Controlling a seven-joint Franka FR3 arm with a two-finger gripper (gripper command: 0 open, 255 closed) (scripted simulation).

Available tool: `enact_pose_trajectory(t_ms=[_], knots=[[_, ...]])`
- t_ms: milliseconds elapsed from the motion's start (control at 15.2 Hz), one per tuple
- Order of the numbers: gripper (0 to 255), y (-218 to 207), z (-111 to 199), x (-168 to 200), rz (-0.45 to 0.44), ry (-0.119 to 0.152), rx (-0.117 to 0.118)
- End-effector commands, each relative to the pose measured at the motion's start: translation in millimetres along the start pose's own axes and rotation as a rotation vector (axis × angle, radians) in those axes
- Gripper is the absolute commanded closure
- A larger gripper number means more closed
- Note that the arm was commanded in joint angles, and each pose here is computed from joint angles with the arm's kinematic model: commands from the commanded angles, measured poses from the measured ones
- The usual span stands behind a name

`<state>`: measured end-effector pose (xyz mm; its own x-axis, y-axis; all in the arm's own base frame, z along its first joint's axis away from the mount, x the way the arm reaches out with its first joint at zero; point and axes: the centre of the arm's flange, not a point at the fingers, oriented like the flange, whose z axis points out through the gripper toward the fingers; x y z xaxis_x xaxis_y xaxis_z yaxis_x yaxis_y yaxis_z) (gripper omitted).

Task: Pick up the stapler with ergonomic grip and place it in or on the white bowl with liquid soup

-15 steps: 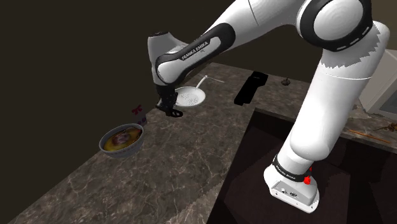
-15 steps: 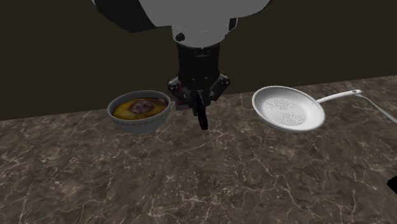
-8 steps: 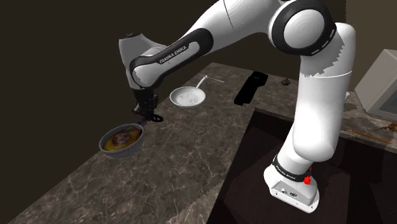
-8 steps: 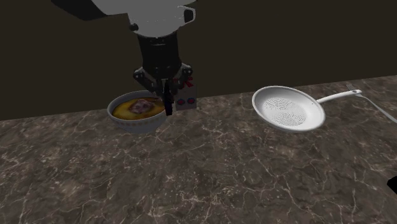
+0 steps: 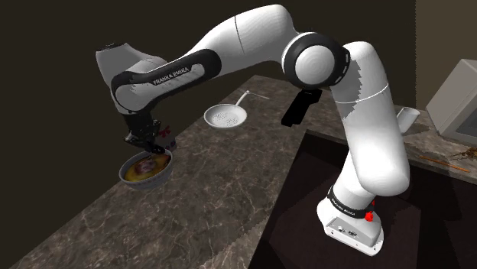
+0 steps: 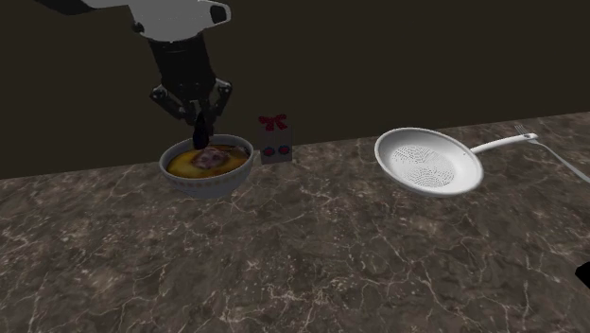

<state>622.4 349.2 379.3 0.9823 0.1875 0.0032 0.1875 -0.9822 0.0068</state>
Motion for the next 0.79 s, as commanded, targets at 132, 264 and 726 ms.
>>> enact_pose_trajectory(t_ms=[132, 264, 726], knots=[[255, -20, 14, 19, 0.002, 0.000, -0.001], [255, -21, 24, 19, 0.002, 0.000, -0.001], [255, -21, 61, 19, 0.002, 0.000, -0.001]])
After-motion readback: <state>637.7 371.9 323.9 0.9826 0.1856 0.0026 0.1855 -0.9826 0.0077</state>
